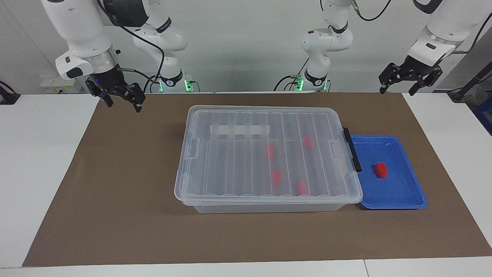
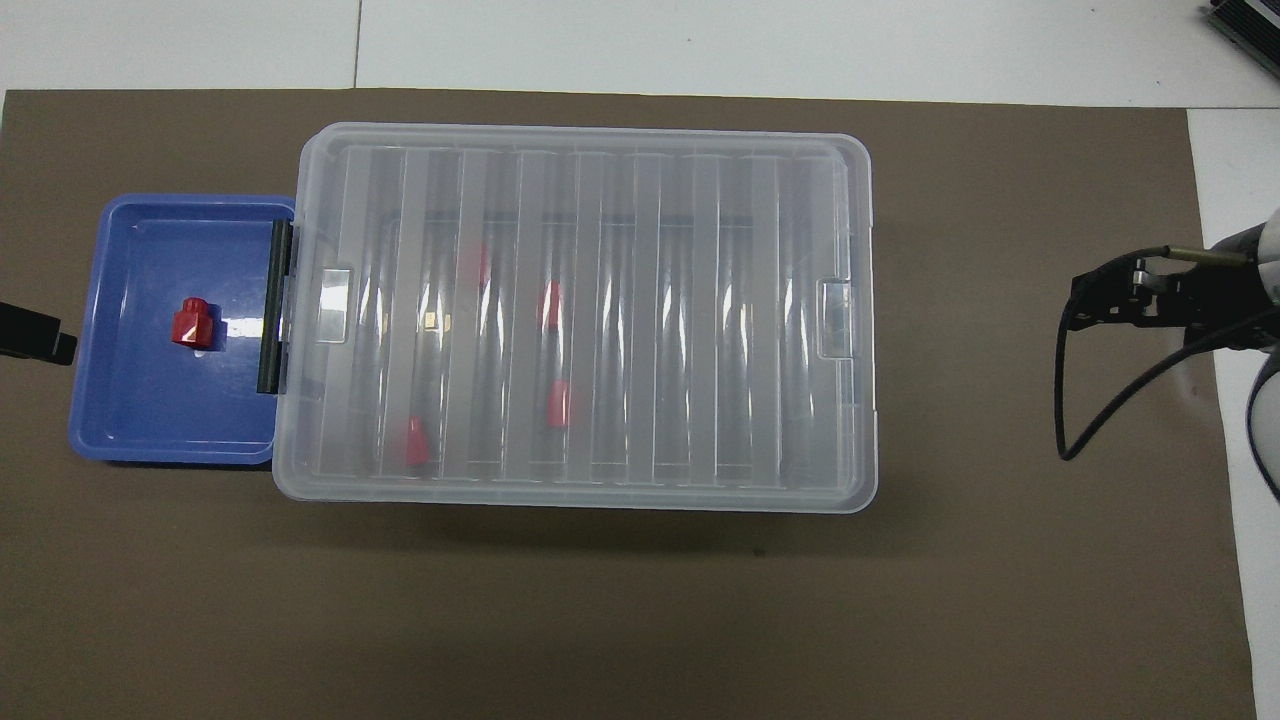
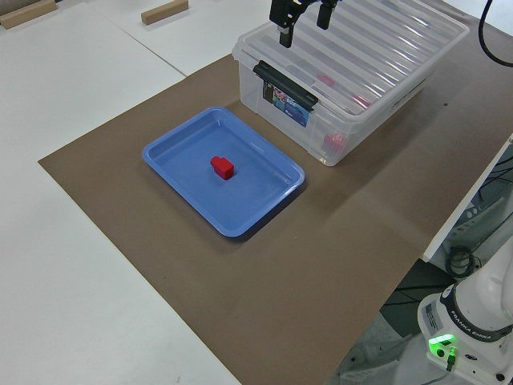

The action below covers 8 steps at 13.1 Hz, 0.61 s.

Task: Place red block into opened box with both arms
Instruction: 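Move the right gripper toward the clear lid's near end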

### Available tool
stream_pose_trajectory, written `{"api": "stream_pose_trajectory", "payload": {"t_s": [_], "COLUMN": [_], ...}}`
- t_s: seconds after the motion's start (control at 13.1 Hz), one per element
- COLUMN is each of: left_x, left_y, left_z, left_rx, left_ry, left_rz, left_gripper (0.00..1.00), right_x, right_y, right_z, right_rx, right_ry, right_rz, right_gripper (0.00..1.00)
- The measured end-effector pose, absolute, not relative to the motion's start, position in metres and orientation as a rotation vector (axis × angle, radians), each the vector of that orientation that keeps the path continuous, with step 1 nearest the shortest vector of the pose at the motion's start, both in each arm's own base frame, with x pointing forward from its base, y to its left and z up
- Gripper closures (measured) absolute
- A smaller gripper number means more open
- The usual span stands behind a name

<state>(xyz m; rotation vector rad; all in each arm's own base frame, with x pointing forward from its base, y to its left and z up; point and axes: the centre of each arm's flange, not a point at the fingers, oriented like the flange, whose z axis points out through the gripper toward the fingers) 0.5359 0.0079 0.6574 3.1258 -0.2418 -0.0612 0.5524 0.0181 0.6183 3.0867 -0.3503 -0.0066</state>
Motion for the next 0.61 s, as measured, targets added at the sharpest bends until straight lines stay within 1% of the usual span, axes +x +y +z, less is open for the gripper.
{"api": "stream_pose_trajectory", "payload": {"t_s": [0.46,0.61], "left_x": [0.5358,0.5358], "left_y": [0.0079,0.0079], "left_z": [0.6571,0.6571], "left_rx": [3.126,3.126], "left_ry": [-0.242,-0.242], "left_rz": [-0.062,-0.062], "left_gripper": [0.0,0.0], "right_x": [0.5528,0.5573], "right_y": [0.0173,0.0218], "right_z": [0.6185,0.6174], "right_rx": [3.099,3.122], "right_ry": [-0.326,-0.322], "right_rz": [-0.003,0.049], "right_gripper": [0.0,0.01]}}
